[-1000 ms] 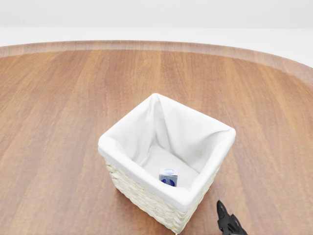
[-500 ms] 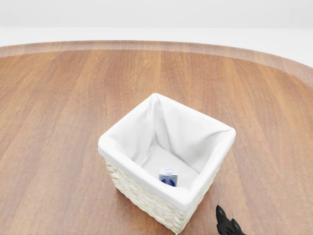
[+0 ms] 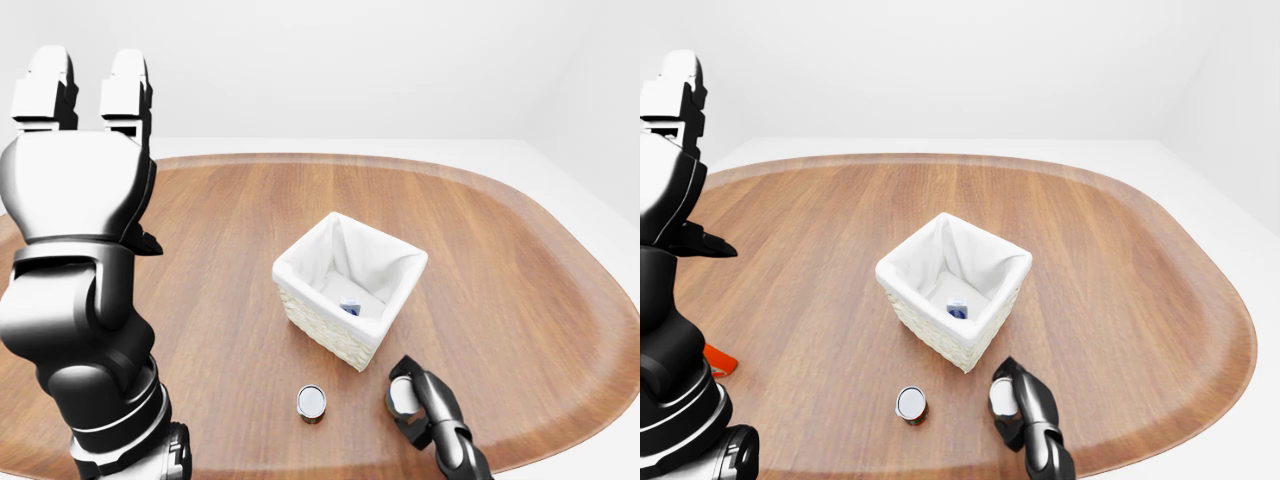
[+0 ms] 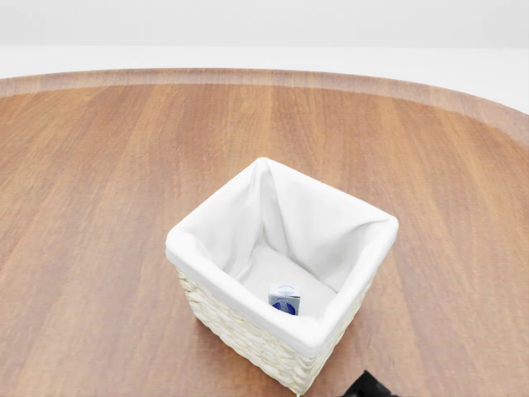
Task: Pick up the alphabet soup and the cream cheese box, and put them in the basket.
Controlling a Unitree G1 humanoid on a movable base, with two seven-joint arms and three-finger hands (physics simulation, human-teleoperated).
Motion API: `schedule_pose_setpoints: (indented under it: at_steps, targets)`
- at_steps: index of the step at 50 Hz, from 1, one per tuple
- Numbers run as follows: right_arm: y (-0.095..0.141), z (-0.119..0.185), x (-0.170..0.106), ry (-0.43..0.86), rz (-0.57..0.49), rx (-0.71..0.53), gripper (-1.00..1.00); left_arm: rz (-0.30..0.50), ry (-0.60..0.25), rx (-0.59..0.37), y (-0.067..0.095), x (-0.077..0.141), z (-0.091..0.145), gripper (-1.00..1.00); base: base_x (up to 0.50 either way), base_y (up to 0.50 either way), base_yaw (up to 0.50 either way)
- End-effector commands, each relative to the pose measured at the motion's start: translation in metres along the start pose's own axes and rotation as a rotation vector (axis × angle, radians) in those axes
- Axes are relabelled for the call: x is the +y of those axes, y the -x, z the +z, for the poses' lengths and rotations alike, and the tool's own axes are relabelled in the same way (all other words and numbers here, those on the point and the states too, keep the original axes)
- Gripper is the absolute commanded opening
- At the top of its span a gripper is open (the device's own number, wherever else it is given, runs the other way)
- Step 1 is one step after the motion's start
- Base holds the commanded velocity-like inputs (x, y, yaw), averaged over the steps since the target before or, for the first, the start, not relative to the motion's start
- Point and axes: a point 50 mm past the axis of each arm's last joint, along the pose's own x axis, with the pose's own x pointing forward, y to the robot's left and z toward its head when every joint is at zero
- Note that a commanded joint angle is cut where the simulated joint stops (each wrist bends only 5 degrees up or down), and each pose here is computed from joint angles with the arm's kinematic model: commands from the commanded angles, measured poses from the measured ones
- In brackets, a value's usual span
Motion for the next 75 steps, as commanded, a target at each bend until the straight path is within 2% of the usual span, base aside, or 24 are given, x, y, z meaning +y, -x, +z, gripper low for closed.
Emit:
schedule_pose_setpoints:
  at_steps: [1,10,18,23,27,31,40,48,50,75]
  targets:
    - [0.002,0.003,-0.001,-0.028,0.005,-0.011,-1.00,-0.002,0.000,0.000,0.000,0.000,0.000,1.00,0.00,0.00,0.00]
    - [0.007,0.003,-0.012,-0.057,-0.033,-0.019,-1.00,0.001,0.003,-0.003,0.000,-0.001,0.000,1.00,0.00,0.00,0.00]
    - [0.010,0.000,-0.028,-0.134,-0.087,-0.008,-1.00,0.003,0.006,-0.004,0.000,-0.001,0.000,1.00,0.00,0.00,0.00]
    - [0.008,0.002,-0.036,-0.233,-0.117,-0.009,-1.00,0.000,-0.002,0.000,0.000,0.001,0.000,1.00,0.00,0.00,0.00]
    - [0.006,0.003,-0.041,-0.252,-0.140,-0.015,-1.00,0.002,0.005,-0.001,0.000,-0.001,0.000,1.00,0.00,0.00,0.00]
    - [0.005,0.004,-0.048,-0.340,-0.162,-0.021,-1.00,-0.001,-0.001,0.000,0.000,0.000,0.000,1.00,0.00,0.00,0.00]
    - [0.004,0.007,-0.058,-0.390,-0.209,-0.039,-1.00,-0.002,0.007,-0.004,0.000,-0.002,0.000,1.00,0.00,0.00,0.00]
    - [0.001,0.020,-0.069,-0.411,-0.259,-0.091,-1.00,-0.004,0.006,-0.004,-0.001,-0.002,0.001,1.00,0.00,0.00,0.00]
    - [0.000,0.020,-0.074,-0.355,-0.311,-0.088,-1.00,-0.001,0.008,-0.005,-0.001,-0.003,0.000,1.00,0.00,0.00,0.00]
    - [0.015,0.057,-0.128,-0.390,-0.506,-0.295,-1.00,-0.008,0.002,-0.002,-0.001,-0.001,0.000,1.00,0.00,0.00,0.00]
